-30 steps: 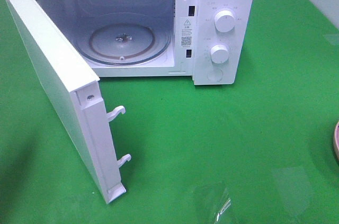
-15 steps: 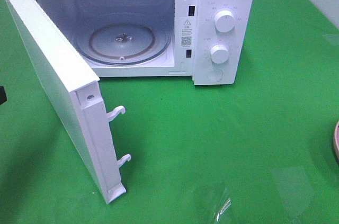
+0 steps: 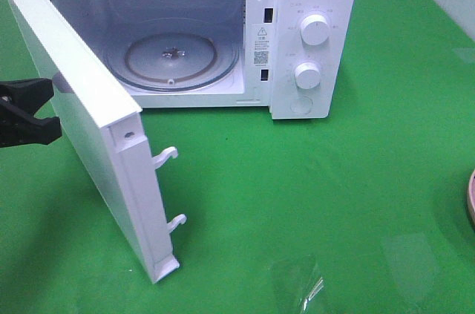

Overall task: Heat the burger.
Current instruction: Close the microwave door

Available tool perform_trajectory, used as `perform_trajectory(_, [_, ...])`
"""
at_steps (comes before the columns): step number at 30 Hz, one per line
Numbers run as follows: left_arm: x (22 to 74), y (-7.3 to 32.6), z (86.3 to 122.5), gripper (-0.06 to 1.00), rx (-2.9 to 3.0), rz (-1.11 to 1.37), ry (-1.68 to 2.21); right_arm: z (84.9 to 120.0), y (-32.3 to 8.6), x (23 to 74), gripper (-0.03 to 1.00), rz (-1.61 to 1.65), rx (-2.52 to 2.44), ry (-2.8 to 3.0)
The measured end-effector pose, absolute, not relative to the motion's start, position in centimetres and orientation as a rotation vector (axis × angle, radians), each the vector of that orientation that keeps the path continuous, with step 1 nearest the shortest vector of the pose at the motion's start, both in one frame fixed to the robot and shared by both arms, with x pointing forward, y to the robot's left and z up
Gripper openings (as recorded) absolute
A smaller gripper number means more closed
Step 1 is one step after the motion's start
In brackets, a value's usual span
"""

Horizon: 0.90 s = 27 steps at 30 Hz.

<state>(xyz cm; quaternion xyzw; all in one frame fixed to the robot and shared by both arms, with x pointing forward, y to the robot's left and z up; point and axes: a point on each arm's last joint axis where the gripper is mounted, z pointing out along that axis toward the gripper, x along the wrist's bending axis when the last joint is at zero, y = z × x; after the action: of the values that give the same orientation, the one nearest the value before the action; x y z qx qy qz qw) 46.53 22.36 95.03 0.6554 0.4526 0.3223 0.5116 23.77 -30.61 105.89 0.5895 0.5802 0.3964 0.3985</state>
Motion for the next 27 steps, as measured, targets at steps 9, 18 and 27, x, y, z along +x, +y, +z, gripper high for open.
perform_trajectory(9, [48.3, 18.3, 94.2, 0.0, 1.606, 0.751, 1.038, 105.9, -30.6, 23.8, 0.73, 1.003, 1.492, 1.469])
perform_trajectory(18, [50.1, 14.7, 93.8, 0.0, 1.598, 0.776, 1.043, 105.9, -30.6, 23.8, 0.73, 1.003, 1.492, 1.469])
perform_trajectory(27, [52.8, 11.1, 93.9, 0.0, 1.533, 0.823, 1.08, 105.9, -30.6, 23.8, 0.73, 1.003, 1.492, 1.469])
